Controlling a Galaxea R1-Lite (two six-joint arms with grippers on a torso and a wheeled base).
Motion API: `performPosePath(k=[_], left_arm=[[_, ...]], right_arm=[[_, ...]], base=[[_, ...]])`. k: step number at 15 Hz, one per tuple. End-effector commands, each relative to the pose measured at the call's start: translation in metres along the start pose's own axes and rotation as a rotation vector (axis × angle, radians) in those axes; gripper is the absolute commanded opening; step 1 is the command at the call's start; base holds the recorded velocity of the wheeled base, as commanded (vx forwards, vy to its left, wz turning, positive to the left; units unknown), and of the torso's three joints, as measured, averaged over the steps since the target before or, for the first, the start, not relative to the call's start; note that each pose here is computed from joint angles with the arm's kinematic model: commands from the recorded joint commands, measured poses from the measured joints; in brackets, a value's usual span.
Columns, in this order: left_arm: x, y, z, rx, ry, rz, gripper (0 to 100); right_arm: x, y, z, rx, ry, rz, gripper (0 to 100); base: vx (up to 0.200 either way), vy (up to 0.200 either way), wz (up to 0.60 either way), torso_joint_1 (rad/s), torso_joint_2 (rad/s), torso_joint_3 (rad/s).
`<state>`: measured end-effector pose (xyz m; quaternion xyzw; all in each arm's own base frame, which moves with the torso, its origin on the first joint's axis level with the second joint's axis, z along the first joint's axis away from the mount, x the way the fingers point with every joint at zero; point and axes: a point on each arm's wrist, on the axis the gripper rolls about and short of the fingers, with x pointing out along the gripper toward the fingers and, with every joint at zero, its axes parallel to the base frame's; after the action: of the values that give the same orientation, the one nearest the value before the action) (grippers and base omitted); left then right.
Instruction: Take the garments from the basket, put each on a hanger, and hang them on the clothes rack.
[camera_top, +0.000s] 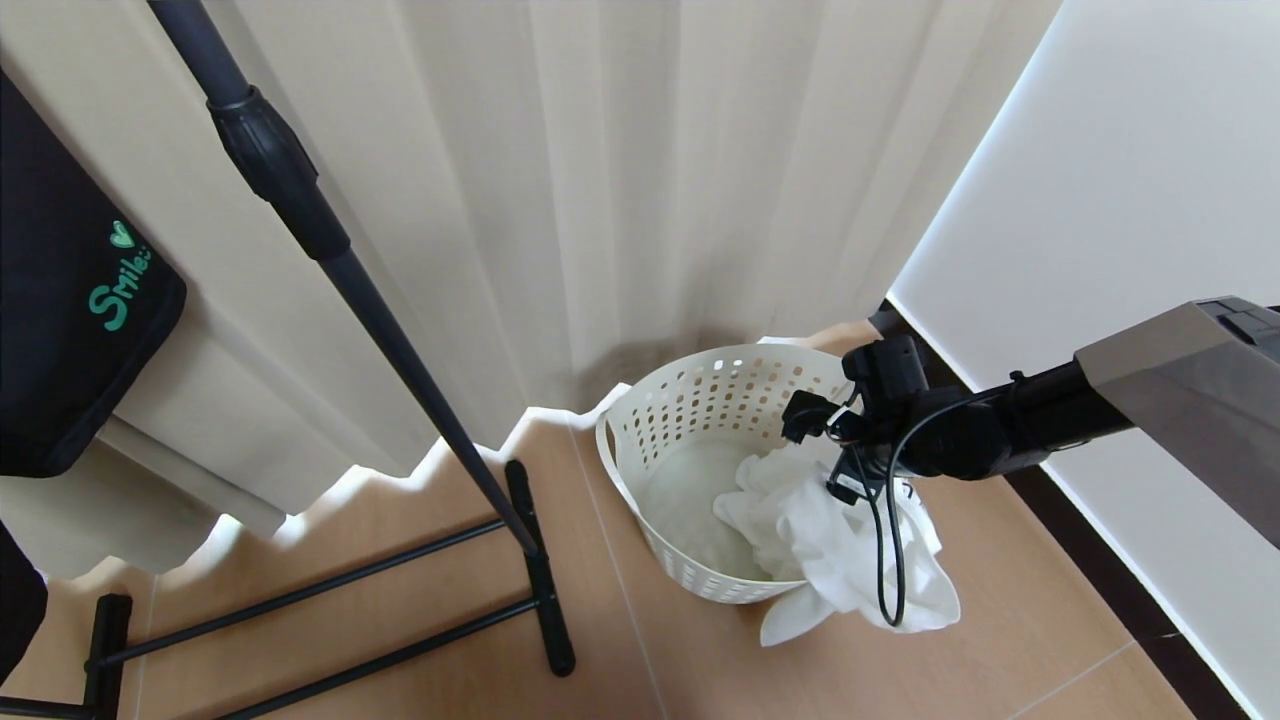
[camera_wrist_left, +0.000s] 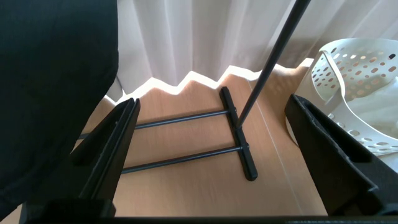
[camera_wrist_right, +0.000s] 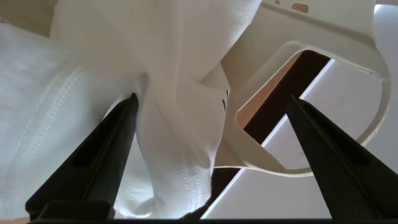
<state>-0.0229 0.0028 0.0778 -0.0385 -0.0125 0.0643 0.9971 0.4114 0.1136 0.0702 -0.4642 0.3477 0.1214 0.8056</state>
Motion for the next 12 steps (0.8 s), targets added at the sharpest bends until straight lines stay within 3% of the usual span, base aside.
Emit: performPosePath(k=[1, 2, 3, 9, 11, 12], left_arm=[[0.0, 0.0, 0.0, -0.001, 0.0, 0.001, 100], [0.0, 0.0, 0.0, -0.001, 0.0, 0.001, 100], [0.0, 0.0, 0.0, -0.001, 0.0, 0.001, 100], [0.0, 0.0, 0.0, -0.001, 0.0, 0.001, 100], [0.0, 0.0, 0.0, -0.001, 0.0, 0.001, 100], [0.0, 0.0, 0.0, -0.001, 0.0, 0.001, 100]], right_arm=[[0.002, 0.001, 0.0, -0.002, 0.003, 0.003, 100], [0.002, 0.002, 0.0, -0.002, 0.003, 0.003, 100], [0.002, 0.002, 0.0, 0.001, 0.003, 0.003, 0], [-0.013, -0.001, -0.001, 0.014, -0.019, 0.002, 0], [-0.046, 0.002, -0.004, 0.092, -0.088, -0.027, 0], [-0.046, 0.002, -0.004, 0.092, -0.088, -0.027, 0]], base=[[0.0, 0.0, 0.0, 0.0, 0.0, 0.0], [0.0, 0.0, 0.0, 0.0, 0.0, 0.0], [0.0, 0.0, 0.0, 0.0, 0.0, 0.0], [0.0, 0.0, 0.0, 0.0, 0.0, 0.0], [0.0, 0.0, 0.0, 0.0, 0.0, 0.0], [0.0, 0.0, 0.0, 0.0, 0.0, 0.0]])
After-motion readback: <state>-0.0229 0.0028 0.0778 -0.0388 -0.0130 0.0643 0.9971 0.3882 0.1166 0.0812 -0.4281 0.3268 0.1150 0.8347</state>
